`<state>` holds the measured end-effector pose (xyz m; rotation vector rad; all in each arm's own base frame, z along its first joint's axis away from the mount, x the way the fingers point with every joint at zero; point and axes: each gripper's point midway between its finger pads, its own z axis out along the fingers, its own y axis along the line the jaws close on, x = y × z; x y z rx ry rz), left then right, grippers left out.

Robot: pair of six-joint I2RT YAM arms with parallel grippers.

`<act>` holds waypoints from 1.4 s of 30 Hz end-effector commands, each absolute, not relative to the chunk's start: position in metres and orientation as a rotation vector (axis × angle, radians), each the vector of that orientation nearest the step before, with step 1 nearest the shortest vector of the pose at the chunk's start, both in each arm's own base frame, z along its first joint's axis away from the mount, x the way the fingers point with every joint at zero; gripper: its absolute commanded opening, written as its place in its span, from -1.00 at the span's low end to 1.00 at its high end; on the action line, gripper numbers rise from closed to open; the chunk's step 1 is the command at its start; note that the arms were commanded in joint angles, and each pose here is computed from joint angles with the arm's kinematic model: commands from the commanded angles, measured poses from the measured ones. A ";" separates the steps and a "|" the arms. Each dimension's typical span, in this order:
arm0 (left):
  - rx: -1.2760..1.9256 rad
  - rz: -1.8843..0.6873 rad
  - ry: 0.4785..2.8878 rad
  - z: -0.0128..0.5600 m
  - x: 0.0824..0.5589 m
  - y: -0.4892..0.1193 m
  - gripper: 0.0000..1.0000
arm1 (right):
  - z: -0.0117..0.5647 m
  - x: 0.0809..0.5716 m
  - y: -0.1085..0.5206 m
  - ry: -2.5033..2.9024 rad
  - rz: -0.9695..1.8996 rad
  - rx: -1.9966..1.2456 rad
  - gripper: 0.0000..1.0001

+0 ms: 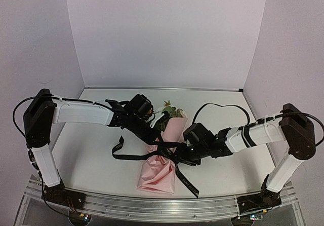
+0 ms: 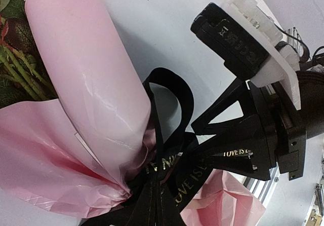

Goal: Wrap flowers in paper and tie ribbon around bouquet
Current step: Cross the half-tied ribbon over the folded bouquet.

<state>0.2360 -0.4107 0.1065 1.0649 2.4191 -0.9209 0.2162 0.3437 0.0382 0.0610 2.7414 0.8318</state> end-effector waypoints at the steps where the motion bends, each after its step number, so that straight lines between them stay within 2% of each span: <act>1: 1.057 -0.925 2.391 0.120 0.235 -0.409 -1.00 | 0.039 0.224 0.356 2.689 0.887 0.074 -0.19; 4: 1.050 -0.914 2.395 0.119 0.237 -0.408 -1.00 | 0.039 0.225 0.357 2.684 0.891 0.076 -0.25; 5: 1.046 -0.915 2.395 0.119 0.237 -0.408 -1.00 | 0.040 0.225 0.357 2.680 0.891 0.073 -0.32; 11: 1.007 -0.903 2.415 0.116 0.243 -0.403 -1.00 | 0.057 0.224 0.350 2.665 0.861 0.032 -0.97; 19: 0.978 -0.925 2.435 0.116 0.243 -0.394 -1.00 | 0.074 0.219 0.340 2.689 0.750 -0.123 -1.00; 20: 0.981 -0.932 2.435 0.116 0.241 -0.394 -1.00 | 0.076 0.218 0.341 2.696 0.736 -0.165 -0.99; 25: 0.980 -0.932 2.437 0.115 0.241 -0.393 -1.00 | 0.077 0.216 0.359 2.694 0.759 -0.376 -0.37; 28: 0.978 -0.936 2.431 0.117 0.241 -0.393 -1.00 | 0.075 0.215 0.369 2.690 0.779 -0.470 -0.18; 30: 0.978 -0.938 2.431 0.116 0.241 -0.393 -1.00 | 0.074 0.215 0.373 2.687 0.784 -0.510 -0.13; 42: 0.972 -0.947 2.437 0.116 0.241 -0.392 -1.00 | 0.053 0.216 0.366 2.697 0.674 -0.613 -0.14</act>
